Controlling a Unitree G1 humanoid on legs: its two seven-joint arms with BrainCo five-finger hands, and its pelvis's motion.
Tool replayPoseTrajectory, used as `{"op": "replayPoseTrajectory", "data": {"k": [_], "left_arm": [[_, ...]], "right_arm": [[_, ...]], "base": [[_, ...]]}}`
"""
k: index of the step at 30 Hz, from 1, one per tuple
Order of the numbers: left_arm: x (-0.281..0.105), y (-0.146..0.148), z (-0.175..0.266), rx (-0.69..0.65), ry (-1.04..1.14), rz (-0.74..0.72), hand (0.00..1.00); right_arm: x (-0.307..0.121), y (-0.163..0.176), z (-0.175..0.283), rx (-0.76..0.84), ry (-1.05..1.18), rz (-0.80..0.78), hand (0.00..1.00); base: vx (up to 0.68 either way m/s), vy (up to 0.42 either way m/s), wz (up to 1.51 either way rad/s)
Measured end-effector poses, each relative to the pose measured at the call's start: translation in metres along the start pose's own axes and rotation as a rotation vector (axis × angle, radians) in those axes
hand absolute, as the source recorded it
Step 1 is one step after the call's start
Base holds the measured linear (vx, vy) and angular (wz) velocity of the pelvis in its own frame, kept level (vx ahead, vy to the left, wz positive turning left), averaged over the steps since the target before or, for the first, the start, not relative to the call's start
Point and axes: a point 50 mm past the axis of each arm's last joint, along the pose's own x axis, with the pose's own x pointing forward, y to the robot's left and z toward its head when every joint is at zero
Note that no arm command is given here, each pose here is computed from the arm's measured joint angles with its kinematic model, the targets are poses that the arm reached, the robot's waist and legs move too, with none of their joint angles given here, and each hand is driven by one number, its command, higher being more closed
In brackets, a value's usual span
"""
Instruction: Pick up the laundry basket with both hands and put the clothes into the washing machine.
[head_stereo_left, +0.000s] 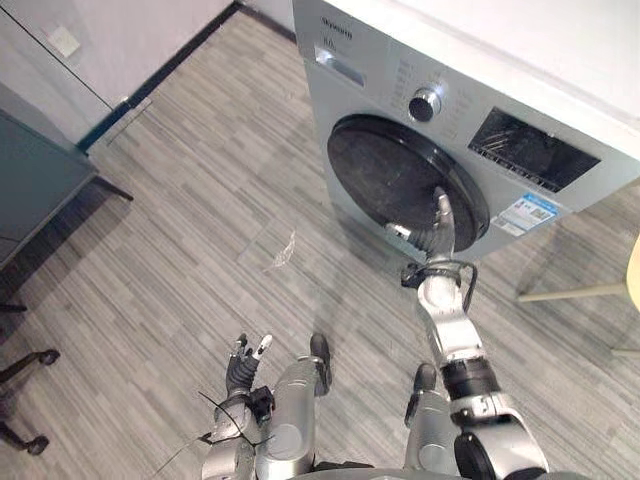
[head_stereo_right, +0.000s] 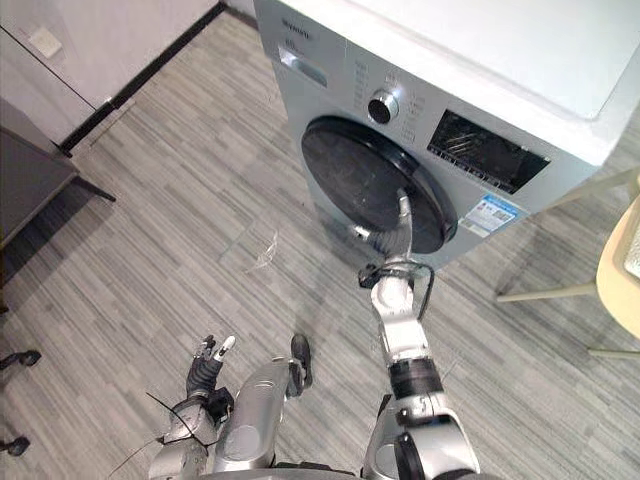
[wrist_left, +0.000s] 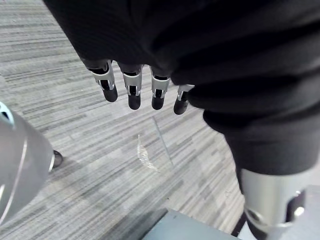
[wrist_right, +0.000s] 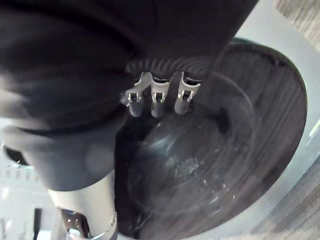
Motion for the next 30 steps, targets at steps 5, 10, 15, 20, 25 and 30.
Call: {"op": "replayPoseTrajectory", "data": {"k": [5,10,15,20,25,30], "left_arm": [[0.004,-0.005,0.002,-0.044,0.001,0.017,0.00],[0.008,-0.018,0.009,-0.092,-0.015,0.009,0.00],[0.011,-0.028,0.014,-0.125,-0.023,-0.010,0.00],[0.011,-0.030,0.015,-0.128,-0.027,-0.018,0.00],[0.014,-0.032,0.024,-0.173,-0.059,-0.039,0.00],[0.014,-0.036,0.023,-0.186,-0.046,-0.114,0.00]], "right_arm": [[0.024,-0.031,0.016,-0.050,-0.021,-0.217,0.00],[0.026,-0.036,0.026,-0.053,-0.022,-0.319,0.00],[0.030,-0.051,0.033,-0.071,-0.026,-0.419,0.00],[0.053,-0.073,0.041,-0.110,-0.007,-0.475,0.00],[0.090,-0.088,0.051,-0.222,0.029,-0.260,0.00],[0.114,-0.111,0.066,-0.187,0.099,0.055,0.00]], "base": [[-0.03,-0.047,0.06],[0.07,-0.091,-0.01],[0.08,-0.059,0.09],[0.03,-0.026,0.09],[-0.08,-0.020,0.09],[-0.11,-0.019,0.08]]}}
